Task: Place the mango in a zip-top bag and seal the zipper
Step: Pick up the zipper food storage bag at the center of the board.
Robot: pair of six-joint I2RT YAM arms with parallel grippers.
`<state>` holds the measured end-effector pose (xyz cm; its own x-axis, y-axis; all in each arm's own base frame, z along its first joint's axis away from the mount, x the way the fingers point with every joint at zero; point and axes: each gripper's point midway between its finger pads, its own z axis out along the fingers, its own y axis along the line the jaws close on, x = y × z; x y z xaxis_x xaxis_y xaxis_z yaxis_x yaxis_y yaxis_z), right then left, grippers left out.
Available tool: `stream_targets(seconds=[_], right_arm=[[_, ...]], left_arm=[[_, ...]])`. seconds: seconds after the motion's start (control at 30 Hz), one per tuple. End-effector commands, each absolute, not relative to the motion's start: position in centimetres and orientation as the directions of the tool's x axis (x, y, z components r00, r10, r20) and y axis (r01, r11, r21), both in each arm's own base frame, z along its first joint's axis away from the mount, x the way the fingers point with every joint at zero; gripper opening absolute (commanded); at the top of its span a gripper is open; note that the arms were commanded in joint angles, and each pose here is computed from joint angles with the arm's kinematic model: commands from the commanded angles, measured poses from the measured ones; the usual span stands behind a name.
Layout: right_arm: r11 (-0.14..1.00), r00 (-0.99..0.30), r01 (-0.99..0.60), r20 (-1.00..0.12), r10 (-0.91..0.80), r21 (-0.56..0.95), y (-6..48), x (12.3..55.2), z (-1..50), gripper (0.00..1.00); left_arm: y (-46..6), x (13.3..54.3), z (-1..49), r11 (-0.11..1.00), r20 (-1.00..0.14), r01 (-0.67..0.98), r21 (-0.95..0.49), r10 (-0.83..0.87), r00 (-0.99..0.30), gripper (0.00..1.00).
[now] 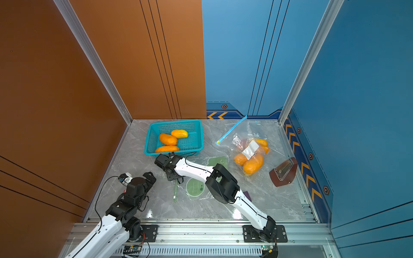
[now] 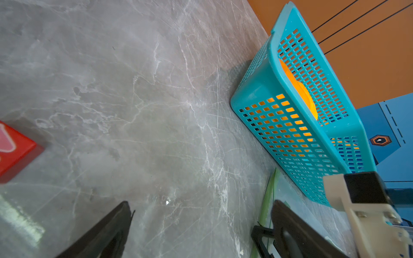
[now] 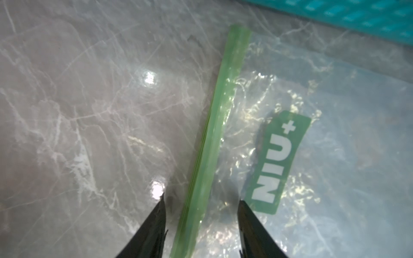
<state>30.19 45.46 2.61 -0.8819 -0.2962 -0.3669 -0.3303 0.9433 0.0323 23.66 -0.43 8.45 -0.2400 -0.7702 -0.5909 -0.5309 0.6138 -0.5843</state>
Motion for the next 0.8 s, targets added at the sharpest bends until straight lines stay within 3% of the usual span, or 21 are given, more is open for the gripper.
stream_targets(seconds=[0.0,0.37,0.57,0.77], right_arm=[[0.949,-0.908,-0.31,-0.31,-0.281,0.049,44.3,29.4,1.2,0.42],[0.961,-0.945,-0.239,-0.263,-0.196,0.14,41.8,29.5,0.3,0.02],[0.928,-0.946,-0.252,-0.273,-0.175,0.276,42.2,29.1,1.5,0.0],[0.853,-0.932,-0.302,-0.322,-0.169,0.426,42.8,29.0,5.8,0.0]], left_arm=[[0.2,23.7,8.9,0.607,-0.605,-0.543,-0.58,-0.768,-0.212,0.99],[0.3,23.7,9.1,0.602,-0.605,-0.544,-0.584,-0.77,-0.202,1.0],[-0.2,23.8,9.0,0.625,-0.604,-0.531,-0.573,-0.759,-0.243,1.0],[-3.7,24.7,10.2,0.714,-0.578,-0.407,-0.569,-0.7,-0.419,1.0]])
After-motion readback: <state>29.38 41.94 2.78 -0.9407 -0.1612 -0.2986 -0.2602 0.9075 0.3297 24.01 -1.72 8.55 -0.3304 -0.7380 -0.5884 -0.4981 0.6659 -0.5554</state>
